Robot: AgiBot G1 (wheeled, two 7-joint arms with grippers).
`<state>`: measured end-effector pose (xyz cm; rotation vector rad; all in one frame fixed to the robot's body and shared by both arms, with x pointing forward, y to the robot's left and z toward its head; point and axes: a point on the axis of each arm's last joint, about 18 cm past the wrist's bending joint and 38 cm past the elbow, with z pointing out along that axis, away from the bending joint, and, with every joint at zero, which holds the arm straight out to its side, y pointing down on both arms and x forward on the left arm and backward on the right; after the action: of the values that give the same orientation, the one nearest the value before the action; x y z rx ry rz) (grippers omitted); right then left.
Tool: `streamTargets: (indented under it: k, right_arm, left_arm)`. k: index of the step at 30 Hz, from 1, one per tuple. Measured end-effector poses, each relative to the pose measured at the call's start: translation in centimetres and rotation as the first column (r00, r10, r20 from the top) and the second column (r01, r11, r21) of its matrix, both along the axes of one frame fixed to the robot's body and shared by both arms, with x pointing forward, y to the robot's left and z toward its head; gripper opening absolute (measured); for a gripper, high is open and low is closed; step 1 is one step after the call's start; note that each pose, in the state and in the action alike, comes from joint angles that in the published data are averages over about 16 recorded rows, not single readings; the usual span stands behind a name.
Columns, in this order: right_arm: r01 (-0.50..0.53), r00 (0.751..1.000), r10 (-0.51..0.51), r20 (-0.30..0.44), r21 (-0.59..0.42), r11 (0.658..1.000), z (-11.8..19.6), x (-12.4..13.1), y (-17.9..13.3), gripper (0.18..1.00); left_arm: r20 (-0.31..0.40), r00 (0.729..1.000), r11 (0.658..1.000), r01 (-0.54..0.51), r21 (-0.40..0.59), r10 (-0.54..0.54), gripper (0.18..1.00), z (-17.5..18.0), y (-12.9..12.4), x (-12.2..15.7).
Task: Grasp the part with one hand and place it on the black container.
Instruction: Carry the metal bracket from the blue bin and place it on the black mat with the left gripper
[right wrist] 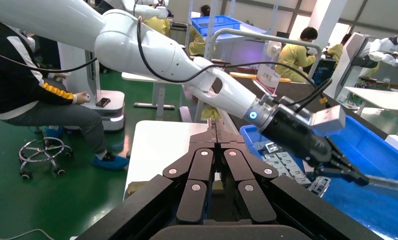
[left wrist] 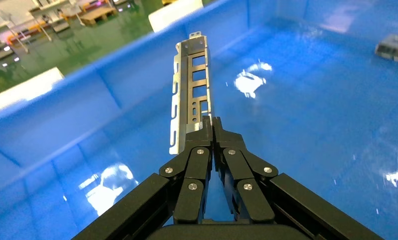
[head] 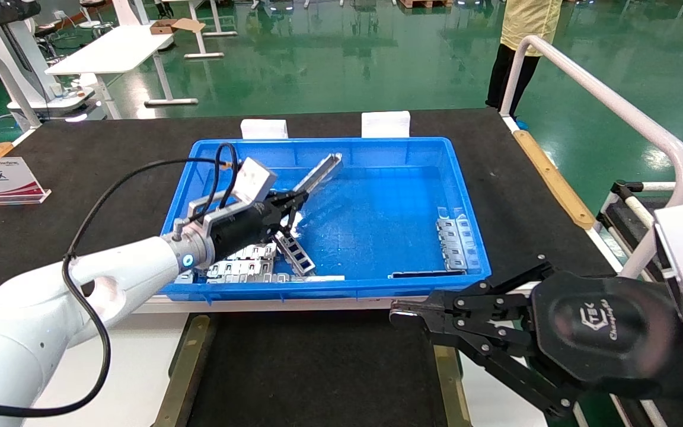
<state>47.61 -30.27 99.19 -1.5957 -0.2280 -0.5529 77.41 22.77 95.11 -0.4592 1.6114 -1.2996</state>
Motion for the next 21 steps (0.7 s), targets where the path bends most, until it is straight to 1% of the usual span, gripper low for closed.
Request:
streamTargets:
  k: [6, 11, 17, 21]
  right_arm:
    - [0.0, 1.0, 0.0, 0.0, 0.0, 1.0, 0.0, 0.0, 0.0, 0.191]
    - [0.0, 1.0, 0.0, 0.0, 0.0, 1.0, 0.0, 0.0, 0.0, 0.191]
    - [0.0, 1.0, 0.0, 0.0, 0.0, 1.0, 0.0, 0.0, 0.0, 0.191]
    - [0.0, 1.0, 0.0, 0.0, 0.0, 1.0, 0.0, 0.0, 0.0, 0.191]
  left_arm:
    - [0.028, 0.999, 1.0, 0.017, -0.015, -0.017, 0.193, 1.7, 0.0, -0.2]
    - [0.046, 0.998, 0.998, 0.053, -0.019, -0.052, 0.193, 2.8, 0.2, -0.8]
    - [0.06, 0.989, 0.991, 0.134, -0.017, -0.132, 0.193, 3.7, 0.3, -2.0]
    - [0.067, 0.976, 0.978, 0.211, -0.011, -0.209, 0.193, 4.1, 0.2, -3.3]
